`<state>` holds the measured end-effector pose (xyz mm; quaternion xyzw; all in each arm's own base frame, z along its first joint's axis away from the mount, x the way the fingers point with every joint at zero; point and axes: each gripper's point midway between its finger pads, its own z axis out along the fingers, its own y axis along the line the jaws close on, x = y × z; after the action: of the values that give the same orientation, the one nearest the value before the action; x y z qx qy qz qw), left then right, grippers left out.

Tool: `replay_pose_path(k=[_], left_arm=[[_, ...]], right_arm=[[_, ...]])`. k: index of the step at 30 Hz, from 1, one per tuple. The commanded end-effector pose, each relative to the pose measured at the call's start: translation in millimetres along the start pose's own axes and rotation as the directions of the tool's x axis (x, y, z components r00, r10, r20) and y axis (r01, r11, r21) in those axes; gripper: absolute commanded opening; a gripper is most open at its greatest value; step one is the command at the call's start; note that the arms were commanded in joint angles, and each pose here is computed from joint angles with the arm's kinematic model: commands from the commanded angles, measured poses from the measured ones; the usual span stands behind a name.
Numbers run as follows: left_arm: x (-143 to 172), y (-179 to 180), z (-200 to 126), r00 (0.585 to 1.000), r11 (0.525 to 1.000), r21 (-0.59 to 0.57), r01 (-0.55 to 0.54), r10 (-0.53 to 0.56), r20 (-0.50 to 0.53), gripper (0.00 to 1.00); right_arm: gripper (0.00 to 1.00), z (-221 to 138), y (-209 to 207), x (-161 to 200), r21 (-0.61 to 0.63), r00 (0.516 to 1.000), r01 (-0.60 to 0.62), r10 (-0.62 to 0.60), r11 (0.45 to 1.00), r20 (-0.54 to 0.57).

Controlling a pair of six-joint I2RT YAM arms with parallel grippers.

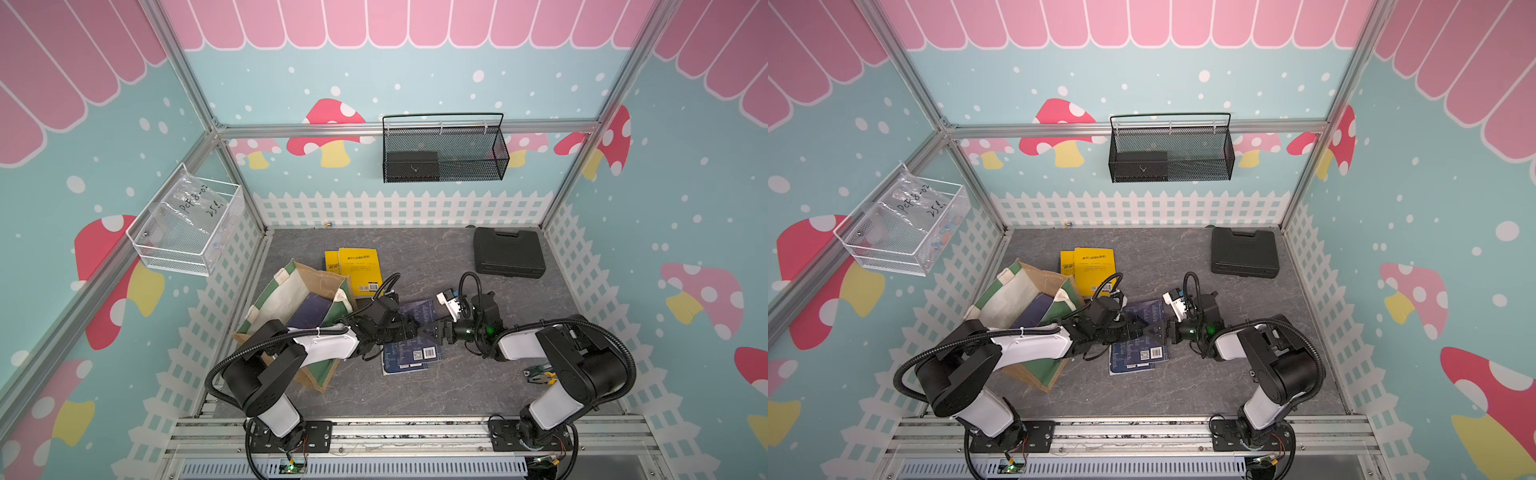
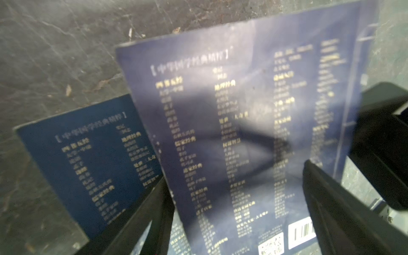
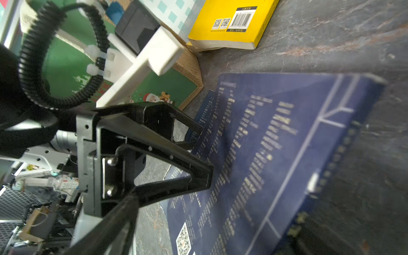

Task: Put the books into the canvas bag
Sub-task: Pick up the book from the book.

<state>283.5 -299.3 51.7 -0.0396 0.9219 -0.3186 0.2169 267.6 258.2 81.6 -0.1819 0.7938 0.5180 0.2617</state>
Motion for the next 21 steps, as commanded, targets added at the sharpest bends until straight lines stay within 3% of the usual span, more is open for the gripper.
replay_pose_path(k=[1, 6, 7, 12, 17, 21], left_arm=[[17, 8, 3, 0.999, 1.0, -0.014, -0.004, 0.004, -0.048, 0.9], [6, -2, -12, 0.999, 0.999, 0.001, -0.049, 0.049, -0.017, 0.9], [5, -4, -15, 0.998, 0.998, 0.001, -0.06, 0.06, -0.014, 0.9], [-14, -21, -49, 0.987, 0.987, -0.014, -0.159, 0.159, 0.005, 0.91], [-40, -61, -96, 0.952, 0.953, 0.004, -0.303, 0.302, 0.037, 0.94], [-65, -79, -125, 0.95, 0.952, -0.023, -0.305, 0.306, 0.059, 0.95]], right_arm=[[0.59, 2, 7, -4, -0.025, 1.0, 0.005, -0.004, 1.0, 0.022], [0.04, 1, -9, -6, 0.06, 1.0, -0.017, 0.016, 0.998, 0.02], [0.0, 0, -11, -8, 0.069, 1.0, -0.018, 0.017, 0.997, 0.019], [0.0, -11, -7, -18, 0.07, 0.999, 0.017, -0.019, 0.997, 0.026], [0.0, -26, 10, -36, 0.06, 0.989, 0.137, -0.14, 0.989, 0.05], [0.0, -34, 25, -50, 0.076, 0.964, 0.253, -0.258, 0.964, 0.067]])
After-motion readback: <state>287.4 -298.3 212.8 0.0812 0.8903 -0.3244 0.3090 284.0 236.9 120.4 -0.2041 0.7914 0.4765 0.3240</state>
